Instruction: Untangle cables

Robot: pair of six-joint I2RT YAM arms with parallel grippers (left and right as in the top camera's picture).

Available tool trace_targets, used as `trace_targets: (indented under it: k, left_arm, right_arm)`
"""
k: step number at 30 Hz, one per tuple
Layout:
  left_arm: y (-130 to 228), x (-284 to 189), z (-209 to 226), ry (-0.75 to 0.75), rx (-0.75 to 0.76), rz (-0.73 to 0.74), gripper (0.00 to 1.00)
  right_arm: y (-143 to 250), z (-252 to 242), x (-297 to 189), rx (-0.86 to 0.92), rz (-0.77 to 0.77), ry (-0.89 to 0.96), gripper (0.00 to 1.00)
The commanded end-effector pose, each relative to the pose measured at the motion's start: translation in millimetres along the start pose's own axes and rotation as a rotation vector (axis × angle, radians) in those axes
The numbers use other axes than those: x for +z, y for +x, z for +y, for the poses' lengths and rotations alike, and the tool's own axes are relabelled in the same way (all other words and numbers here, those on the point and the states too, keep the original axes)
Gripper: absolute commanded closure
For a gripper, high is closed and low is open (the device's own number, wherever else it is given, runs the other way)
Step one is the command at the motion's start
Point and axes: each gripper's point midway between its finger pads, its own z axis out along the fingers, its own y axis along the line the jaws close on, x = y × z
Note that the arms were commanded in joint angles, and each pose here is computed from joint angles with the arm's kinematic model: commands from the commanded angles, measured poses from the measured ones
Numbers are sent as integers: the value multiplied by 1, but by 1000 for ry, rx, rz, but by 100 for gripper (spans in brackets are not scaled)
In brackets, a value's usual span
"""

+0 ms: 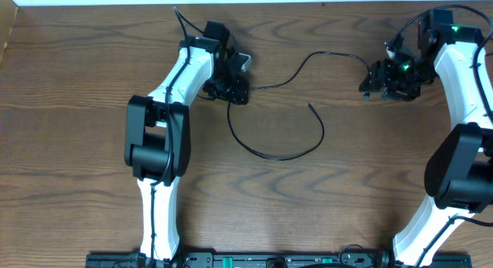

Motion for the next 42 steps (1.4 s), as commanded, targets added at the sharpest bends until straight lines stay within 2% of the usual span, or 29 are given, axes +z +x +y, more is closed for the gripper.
trace_targets:
  k: [1, 5, 11, 16, 19, 20, 25, 27, 30, 35, 42]
  left_arm:
    - [11, 20, 7, 22, -40, 48, 46]
    - [11, 21, 7, 23, -61, 52, 46]
    - [24, 23, -1, 44, -111, 108, 53]
    - [37, 35, -24, 147, -163, 176, 64]
    - [41, 45, -36, 186, -173, 204, 81]
    - [41, 47, -38, 189, -172, 207, 92]
    - [36, 37, -48, 198, -156, 187, 93]
    - [30, 24, -54, 212, -150, 157, 93]
    - [16, -12, -67, 222, -116, 74, 93]
    - [-5, -102, -105, 249, -21, -137, 93]
    - [-6, -214, -161, 264, 125, -416, 92]
  right_arm:
    - [-1, 3, -7, -24, -19, 1, 35]
    - [-1, 3, -7, -28, -18, 1, 35]
    - [-1, 3, -7, -31, -17, 1, 35]
    - [-1, 3, -7, -31, -17, 1, 35]
    - [0, 4, -7, -29, -12, -1, 35]
    - [1, 4, -7, -28, -9, -4, 34]
    - [6, 17, -6, -66, 11, -53, 36]
    - [6, 30, -8, -94, 5, -126, 40]
    - [6, 56, -20, -163, -29, -263, 40]
    - [10, 105, -58, -358, -137, -486, 40]
    - [12, 147, -96, -396, -215, -708, 40]
